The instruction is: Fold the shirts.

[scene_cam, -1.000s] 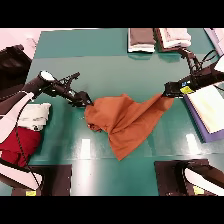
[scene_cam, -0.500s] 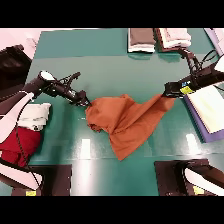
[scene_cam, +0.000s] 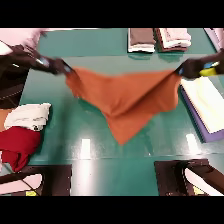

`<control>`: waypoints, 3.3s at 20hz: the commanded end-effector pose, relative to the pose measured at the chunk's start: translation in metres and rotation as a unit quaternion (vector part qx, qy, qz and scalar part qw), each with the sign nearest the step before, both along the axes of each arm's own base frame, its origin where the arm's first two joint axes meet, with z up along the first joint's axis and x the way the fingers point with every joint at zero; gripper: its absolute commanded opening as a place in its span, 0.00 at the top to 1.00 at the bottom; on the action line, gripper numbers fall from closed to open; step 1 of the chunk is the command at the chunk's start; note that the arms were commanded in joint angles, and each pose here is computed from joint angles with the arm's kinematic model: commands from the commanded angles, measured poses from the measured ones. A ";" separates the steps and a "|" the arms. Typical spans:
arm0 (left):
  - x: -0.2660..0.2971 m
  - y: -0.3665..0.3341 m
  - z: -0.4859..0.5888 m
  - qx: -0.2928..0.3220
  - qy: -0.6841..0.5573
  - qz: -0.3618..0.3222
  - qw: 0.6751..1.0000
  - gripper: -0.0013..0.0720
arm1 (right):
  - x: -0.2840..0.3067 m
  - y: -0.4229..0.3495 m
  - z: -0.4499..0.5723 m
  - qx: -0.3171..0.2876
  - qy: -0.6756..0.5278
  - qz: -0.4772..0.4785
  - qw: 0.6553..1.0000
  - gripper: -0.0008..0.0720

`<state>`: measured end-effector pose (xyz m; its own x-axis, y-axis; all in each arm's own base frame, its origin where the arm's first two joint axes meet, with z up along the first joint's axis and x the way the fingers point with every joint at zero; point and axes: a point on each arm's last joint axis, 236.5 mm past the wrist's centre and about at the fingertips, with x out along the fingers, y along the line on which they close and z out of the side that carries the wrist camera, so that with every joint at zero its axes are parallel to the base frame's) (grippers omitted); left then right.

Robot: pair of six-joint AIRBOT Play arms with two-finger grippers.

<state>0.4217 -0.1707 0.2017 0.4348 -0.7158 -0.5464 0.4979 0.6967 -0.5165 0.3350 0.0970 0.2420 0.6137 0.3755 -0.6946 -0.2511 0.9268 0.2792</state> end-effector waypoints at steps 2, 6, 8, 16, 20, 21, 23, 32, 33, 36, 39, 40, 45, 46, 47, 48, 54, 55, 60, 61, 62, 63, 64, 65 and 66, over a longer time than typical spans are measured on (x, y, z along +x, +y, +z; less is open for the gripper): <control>-0.067 0.017 0.164 0.009 -0.212 0.026 0.977 0.95 | -0.036 -0.002 0.126 0.007 -0.166 -0.001 0.986 0.97; -0.113 0.018 0.205 0.017 -0.270 0.032 0.962 0.95 | -0.068 -0.003 0.169 0.011 -0.215 0.000 0.977 0.97; -0.108 0.023 0.184 0.029 -0.236 0.041 0.970 0.95 | -0.071 -0.002 0.148 0.005 -0.176 0.005 0.984 0.97; -0.106 0.033 -0.081 0.066 0.069 0.028 0.995 0.94 | -0.058 0.000 -0.071 -0.006 0.116 0.010 0.993 0.97; -0.164 0.036 -0.207 0.078 0.199 0.017 0.977 0.94 | -0.077 -0.002 -0.162 -0.005 0.215 -0.001 0.977 0.97; -0.180 0.036 -0.227 0.080 0.223 0.016 0.971 0.94 | -0.083 -0.002 -0.177 -0.005 0.234 -0.003 0.972 0.97; -0.199 0.035 -0.246 0.081 0.252 0.008 0.964 0.94 | -0.092 -0.003 -0.197 -0.005 0.258 -0.005 0.966 0.97; -0.149 0.035 -0.188 0.073 0.173 0.025 0.982 0.46 | -0.100 -0.001 -0.208 -0.003 0.274 -0.004 0.962 0.97; -0.147 0.035 -0.187 0.071 0.171 0.028 0.982 0.46 | -0.099 -0.001 -0.208 -0.003 0.274 -0.005 0.962 0.97; -0.149 0.035 -0.192 0.072 0.177 0.027 0.981 0.46 | -0.096 -0.002 -0.207 -0.002 0.268 -0.007 0.963 0.97; -0.155 0.035 -0.203 0.068 0.189 0.033 0.979 0.46 | -0.093 -0.002 -0.206 -0.001 0.262 -0.009 0.965 0.97; -0.154 0.034 -0.202 0.064 0.189 0.033 0.979 0.46 | -0.092 -0.002 -0.206 -0.001 0.261 -0.010 0.965 0.97; -0.149 0.025 -0.193 0.039 0.180 0.035 0.982 0.94 | -0.092 -0.002 -0.206 -0.001 0.260 -0.010 0.966 0.97; -0.143 0.026 -0.187 0.037 0.171 0.038 0.984 0.95 | -0.091 -0.002 -0.205 -0.001 0.258 -0.010 0.966 0.97; -0.135 0.026 -0.175 0.034 0.158 0.044 0.986 0.95 | -0.088 -0.002 -0.200 -0.001 0.250 -0.010 0.968 0.97; -0.122 0.027 -0.151 0.030 0.131 0.052 0.990 0.95 | -0.081 -0.001 -0.188 0.000 0.233 -0.009 0.972 0.97; -0.101 0.028 0.149 0.002 -0.230 0.076 0.970 0.95 | -0.033 -0.002 0.032 0.011 -0.067 -0.010 0.998 0.97; -0.117 0.027 0.198 0.001 -0.288 0.073 0.955 0.95 | -0.040 -0.003 0.081 0.014 -0.130 -0.011 0.991 0.97; -0.229 0.026 0.366 -0.021 -0.500 0.080 0.862 0.95 | -0.113 -0.019 0.239 -0.006 -0.337 -0.024 0.941 0.97; -0.245 0.027 0.381 -0.026 -0.521 0.084 0.849 0.95 | -0.124 -0.025 0.254 -0.017 -0.354 -0.033 0.935 0.97; -0.259 0.027 0.394 -0.029 -0.541 0.086 0.836 0.95 | -0.131 -0.031 0.263 -0.027 -0.362 -0.041 0.931 0.97; -0.268 0.029 0.403 -0.031 -0.555 0.089 0.826 0.95 | -0.133 -0.034 0.269 -0.033 -0.364 -0.046 0.930 0.97; -0.274 0.031 0.411 -0.035 -0.565 0.096 0.818 0.95 | -0.133 -0.034 0.271 -0.034 -0.364 -0.045 0.930 0.97; -0.275 0.034 0.417 -0.042 -0.570 0.105 0.813 0.95 | -0.128 -0.034 0.271 -0.035 -0.360 -0.044 0.931 0.97; -0.274 0.037 0.419 -0.041 -0.575 0.113 0.809 0.95 | -0.121 -0.033 0.270 -0.036 -0.354 -0.044 0.933 0.97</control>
